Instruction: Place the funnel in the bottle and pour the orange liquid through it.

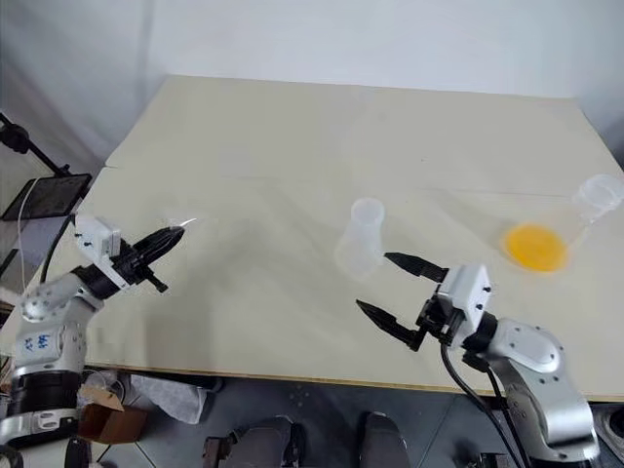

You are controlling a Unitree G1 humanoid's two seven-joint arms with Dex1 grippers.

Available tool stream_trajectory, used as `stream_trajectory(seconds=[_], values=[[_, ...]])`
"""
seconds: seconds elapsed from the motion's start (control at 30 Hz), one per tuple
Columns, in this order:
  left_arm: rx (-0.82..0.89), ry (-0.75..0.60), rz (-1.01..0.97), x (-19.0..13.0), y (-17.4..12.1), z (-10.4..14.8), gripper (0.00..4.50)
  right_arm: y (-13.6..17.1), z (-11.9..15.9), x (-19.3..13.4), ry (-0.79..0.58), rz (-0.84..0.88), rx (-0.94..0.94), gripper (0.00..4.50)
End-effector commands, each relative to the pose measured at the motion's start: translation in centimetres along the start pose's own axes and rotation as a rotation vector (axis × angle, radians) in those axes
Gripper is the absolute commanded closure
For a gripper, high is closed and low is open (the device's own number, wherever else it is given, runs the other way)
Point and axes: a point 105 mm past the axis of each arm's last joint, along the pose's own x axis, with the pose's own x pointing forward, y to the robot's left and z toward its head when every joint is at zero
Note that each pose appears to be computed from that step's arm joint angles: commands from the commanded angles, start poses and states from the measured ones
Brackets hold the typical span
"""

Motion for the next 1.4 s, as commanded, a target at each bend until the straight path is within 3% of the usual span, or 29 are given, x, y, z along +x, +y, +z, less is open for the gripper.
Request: stream_trajectory(seconds=[0.03, 0.2, 0.37, 0.77, 1.27, 1.4], values=[[0.168, -0.089, -0.23, 2.4, -2.1, 4.7, 4.46, 0.6, 0.9, -1.0, 0.002, -0.028, -0.023, 0.0], [0.411, -0.104, -0.598, 9.0, -5.7, 9.0, 4.46, 0.2, -0.3, -3.5, 0.082, -0.144, -0.022, 0.0], [0.575, -0.1, -0.738, 13.6, -7.3, 10.9, 4.46, 0.4, -0.4, -4.5, 0.094, -0.212, -0.02, 0.0], [0.681, -0.111, -0.802, 16.8, -9.0, 11.9, 4.46, 1.2, -0.2, -4.6, 0.078, -0.286, -0.026, 0.0], [0.724, -0.07, -0.896, 18.2, -11.0, 11.6, 4.46, 1.3, 0.2, -4.0, 0.051, -0.302, -0.034, 0.0], [0.732, -0.069, -0.886, 18.4, -10.8, 11.7, 3.26, 1.3, 0.3, -4.0, 0.048, -0.31, -0.036, 0.0]])
